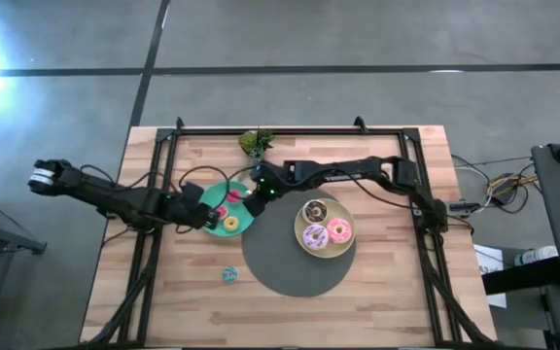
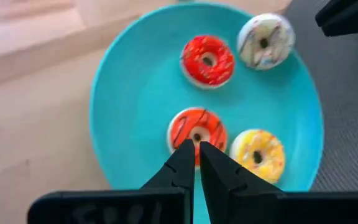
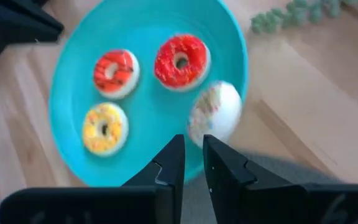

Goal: Pick & Place donuts
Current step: Put the white doughnut on the green plate

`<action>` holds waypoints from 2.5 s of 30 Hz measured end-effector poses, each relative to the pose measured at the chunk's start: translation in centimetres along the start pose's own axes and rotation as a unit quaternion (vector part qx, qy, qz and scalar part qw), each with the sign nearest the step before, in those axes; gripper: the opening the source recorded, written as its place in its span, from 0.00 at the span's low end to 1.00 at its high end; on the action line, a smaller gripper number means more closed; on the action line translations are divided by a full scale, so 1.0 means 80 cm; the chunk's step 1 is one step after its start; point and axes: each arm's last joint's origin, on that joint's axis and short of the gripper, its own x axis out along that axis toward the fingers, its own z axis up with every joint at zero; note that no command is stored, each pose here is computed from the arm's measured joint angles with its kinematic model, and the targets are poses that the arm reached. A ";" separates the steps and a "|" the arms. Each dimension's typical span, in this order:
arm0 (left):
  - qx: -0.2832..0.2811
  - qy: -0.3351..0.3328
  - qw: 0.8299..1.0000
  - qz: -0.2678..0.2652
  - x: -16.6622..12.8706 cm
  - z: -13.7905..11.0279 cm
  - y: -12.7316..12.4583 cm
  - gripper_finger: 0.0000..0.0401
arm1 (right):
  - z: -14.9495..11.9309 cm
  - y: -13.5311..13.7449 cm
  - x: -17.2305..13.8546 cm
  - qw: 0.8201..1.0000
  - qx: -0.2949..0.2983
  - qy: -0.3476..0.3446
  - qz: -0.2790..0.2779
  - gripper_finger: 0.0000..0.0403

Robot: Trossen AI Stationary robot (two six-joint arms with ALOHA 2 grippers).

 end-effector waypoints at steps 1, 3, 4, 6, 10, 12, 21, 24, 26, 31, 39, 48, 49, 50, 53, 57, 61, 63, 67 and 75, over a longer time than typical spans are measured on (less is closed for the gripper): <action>-0.005 0.006 1.000 0.000 0.002 -0.003 0.003 0.00 | 0.004 0.001 0.004 1.000 0.001 -0.002 0.001 0.13; -0.010 0.025 1.000 0.007 0.007 -0.009 0.010 0.00 | 0.008 0.001 0.009 1.000 0.000 0.003 -0.008 0.13; -0.013 0.034 0.999 0.009 0.010 -0.012 0.013 0.00 | 0.011 0.001 0.011 1.000 -0.003 0.003 -0.016 0.13; -0.018 0.044 0.999 0.015 0.013 -0.018 0.018 0.00 | 0.014 0.001 0.013 0.999 -0.015 0.006 -0.031 0.13; -0.024 0.048 0.998 0.020 0.017 -0.025 0.023 0.00 | 0.021 0.005 0.015 0.998 -0.039 0.019 -0.048 0.13; -0.027 0.047 0.998 0.016 0.020 -0.027 0.024 0.00 | 0.023 0.007 0.019 0.997 -0.050 0.023 -0.049 0.13; -0.040 0.045 0.998 0.001 0.027 -0.031 0.026 0.00 | 0.019 0.005 0.031 0.997 -0.050 0.051 -0.034 0.13; -0.043 0.040 0.998 -0.003 0.027 -0.031 0.025 0.00 | 0.019 0.006 0.030 0.997 -0.050 0.052 -0.031 0.13; -0.043 0.035 0.998 -0.002 0.027 -0.030 0.025 0.00 | 0.020 0.008 0.027 0.997 -0.052 0.052 -0.025 0.13; -0.043 0.027 0.999 -0.001 0.027 -0.030 0.025 0.00 | 0.021 0.012 0.025 0.995 -0.072 0.067 0.011 0.13; -0.045 0.023 0.999 -0.004 0.027 -0.029 0.024 0.00 | 0.013 0.013 0.026 0.993 -0.079 0.088 0.015 0.13; -0.045 0.023 0.999 -0.004 0.027 -0.029 0.024 0.00 | 0.017 0.017 0.023 0.990 -0.123 0.027 -0.058 0.13; -0.045 0.023 0.999 -0.004 0.027 -0.029 0.024 0.00 | 0.020 0.015 0.023 0.991 -0.122 0.023 -0.056 0.13; -0.044 0.023 0.999 -0.005 0.026 -0.029 0.024 0.00 | 0.021 0.014 0.023 0.991 -0.121 0.022 -0.057 0.13; -0.044 0.024 0.999 -0.012 0.024 -0.029 0.022 0.00 | 0.023 0.010 0.023 0.991 -0.120 0.021 -0.058 0.13; -0.042 0.028 0.999 -0.010 0.024 -0.031 0.023 0.00 | 0.021 0.006 0.030 0.989 -0.134 0.024 -0.059 0.13; -0.046 0.032 0.998 -0.004 0.025 -0.032 0.025 0.00 | 0.015 0.000 0.043 0.989 -0.133 0.037 -0.061 0.13; -0.046 0.035 0.998 -0.005 0.025 -0.032 0.025 0.00 | 0.015 0.001 0.043 0.989 -0.130 0.040 -0.052 0.13; -0.046 0.035 0.998 -0.004 0.026 -0.033 0.025 0.00 | 0.015 0.004 0.042 0.990 -0.127 0.046 -0.036 0.13; -0.052 0.037 0.998 0.009 0.032 -0.039 0.034 0.00 | 0.014 0.016 0.040 0.990 -0.133 0.054 -0.003 0.13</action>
